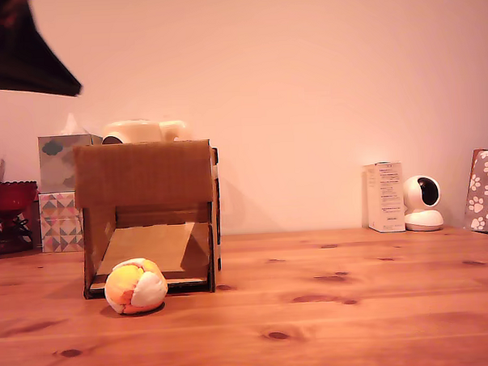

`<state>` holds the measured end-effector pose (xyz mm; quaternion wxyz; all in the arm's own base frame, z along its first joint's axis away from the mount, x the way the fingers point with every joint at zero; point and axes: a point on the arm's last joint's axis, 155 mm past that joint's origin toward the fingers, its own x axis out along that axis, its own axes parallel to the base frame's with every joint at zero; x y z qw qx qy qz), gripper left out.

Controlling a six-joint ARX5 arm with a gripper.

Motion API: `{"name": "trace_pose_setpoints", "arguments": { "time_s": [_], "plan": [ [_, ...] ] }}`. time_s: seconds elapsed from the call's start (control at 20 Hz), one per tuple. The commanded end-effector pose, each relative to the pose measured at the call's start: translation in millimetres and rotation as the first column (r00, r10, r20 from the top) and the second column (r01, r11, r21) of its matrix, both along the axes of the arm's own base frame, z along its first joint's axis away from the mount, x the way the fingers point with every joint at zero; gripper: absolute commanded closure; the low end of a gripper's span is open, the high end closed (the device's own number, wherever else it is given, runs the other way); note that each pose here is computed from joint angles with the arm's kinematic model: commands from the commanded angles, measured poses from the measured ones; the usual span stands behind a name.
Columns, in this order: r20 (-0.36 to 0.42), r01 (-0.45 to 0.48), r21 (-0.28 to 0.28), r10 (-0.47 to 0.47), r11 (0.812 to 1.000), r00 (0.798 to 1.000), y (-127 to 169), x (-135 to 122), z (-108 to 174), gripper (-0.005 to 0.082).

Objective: Drop the footbag into the cardboard dice tower

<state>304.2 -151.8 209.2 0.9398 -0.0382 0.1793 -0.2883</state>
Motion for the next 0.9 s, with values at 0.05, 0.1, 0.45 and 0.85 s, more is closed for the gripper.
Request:
{"name": "trace_pose_setpoints", "arguments": {
  "time_s": [0.05,0.1,0.45,0.85],
  "plan": [
    [-0.034,-0.064,-0.013,0.064,0.998,0.997,15.5,-11.6,-27.2,0.0793],
    [-0.035,-0.089,-0.022,0.088,0.996,0.995,21.3,-16.9,-32.5,0.0793],
    [-0.054,-0.203,-0.032,0.202,0.979,0.978,50.5,-51.3,-51.6,0.0793],
    [-0.055,-0.210,-0.030,0.208,0.977,0.977,52.3,-53.7,-51.7,0.0793]
  ]
}}
